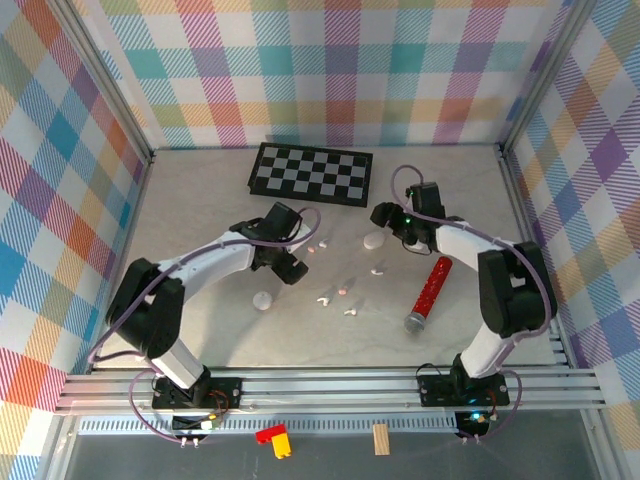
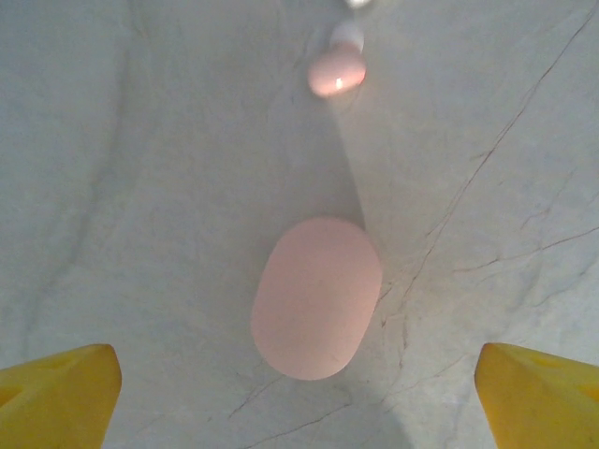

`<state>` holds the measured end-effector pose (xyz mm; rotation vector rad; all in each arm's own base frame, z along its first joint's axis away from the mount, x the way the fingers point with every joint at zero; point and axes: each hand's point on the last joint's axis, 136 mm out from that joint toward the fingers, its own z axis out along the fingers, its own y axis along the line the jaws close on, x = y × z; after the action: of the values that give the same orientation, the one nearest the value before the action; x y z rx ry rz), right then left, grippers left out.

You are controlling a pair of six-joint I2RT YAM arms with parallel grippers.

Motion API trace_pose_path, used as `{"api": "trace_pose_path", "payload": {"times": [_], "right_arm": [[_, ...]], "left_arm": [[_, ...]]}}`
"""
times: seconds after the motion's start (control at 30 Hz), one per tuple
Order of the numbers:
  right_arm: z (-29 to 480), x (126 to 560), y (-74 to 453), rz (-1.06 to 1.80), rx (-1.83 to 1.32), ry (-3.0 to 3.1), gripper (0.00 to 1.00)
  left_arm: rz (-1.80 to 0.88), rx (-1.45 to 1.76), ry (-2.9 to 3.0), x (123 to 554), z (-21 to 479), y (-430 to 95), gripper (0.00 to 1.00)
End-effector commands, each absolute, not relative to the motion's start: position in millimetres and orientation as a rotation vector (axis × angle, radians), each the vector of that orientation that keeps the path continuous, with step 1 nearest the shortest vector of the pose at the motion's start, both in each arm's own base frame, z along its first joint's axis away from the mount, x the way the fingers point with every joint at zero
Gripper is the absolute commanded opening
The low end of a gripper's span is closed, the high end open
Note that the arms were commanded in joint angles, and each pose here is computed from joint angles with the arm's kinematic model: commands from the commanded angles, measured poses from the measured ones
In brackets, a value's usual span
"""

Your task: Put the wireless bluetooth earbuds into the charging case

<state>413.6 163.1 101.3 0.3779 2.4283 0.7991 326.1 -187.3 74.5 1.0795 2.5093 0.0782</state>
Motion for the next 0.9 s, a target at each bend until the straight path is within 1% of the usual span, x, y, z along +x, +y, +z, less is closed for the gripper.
{"api": "trace_pose_path", "payload": {"times": [0.0,0.1,0.27,0.37,0.43,0.5,0.53,0.6,0.67,0.7,0.8,0.83,0.87], "right_arm": [[113,400,164,0.815,0.314,2.429,0.77],[118,390,167,0.852,0.295,2.429,0.77],[122,379,167,0.879,0.301,2.430,0.77],[125,377,166,0.881,0.297,2.424,0.76],[129,377,167,0.892,0.290,2.417,0.76],[131,375,169,0.907,0.284,2.416,0.77],[133,375,170,0.914,0.283,2.417,0.77],[137,375,171,0.925,0.280,2.409,0.77],[139,374,171,0.930,0.283,2.404,0.77],[141,374,171,0.934,0.282,2.400,0.77],[145,372,173,0.949,0.276,2.396,0.77],[148,371,174,0.963,0.272,2.393,0.77],[150,370,175,0.977,0.266,2.391,0.77]], "left_arm": [[0.119,1.130,2.581,324,67,-178,0.96],[0.156,1.190,2.597,329,56,-175,0.96],[0.112,1.265,2.617,331,42,-177,0.96],[0.104,1.283,2.625,335,35,-178,0.94],[0.119,1.276,2.629,340,30,-178,0.76],[0.088,1.281,2.636,341,24,-182,0.74],[0.086,1.283,2.638,341,21,-182,0.72],[0.071,1.294,2.648,340,18,-183,0.57],[0.058,1.298,2.653,338,17,-184,0.46],[0.056,1.298,2.656,337,17,-184,0.43],[0.048,1.288,2.642,337,21,-184,0.40],[0.044,1.284,2.631,337,23,-185,0.33],[0.037,1.279,2.620,337,27,-186,0.32]]}}
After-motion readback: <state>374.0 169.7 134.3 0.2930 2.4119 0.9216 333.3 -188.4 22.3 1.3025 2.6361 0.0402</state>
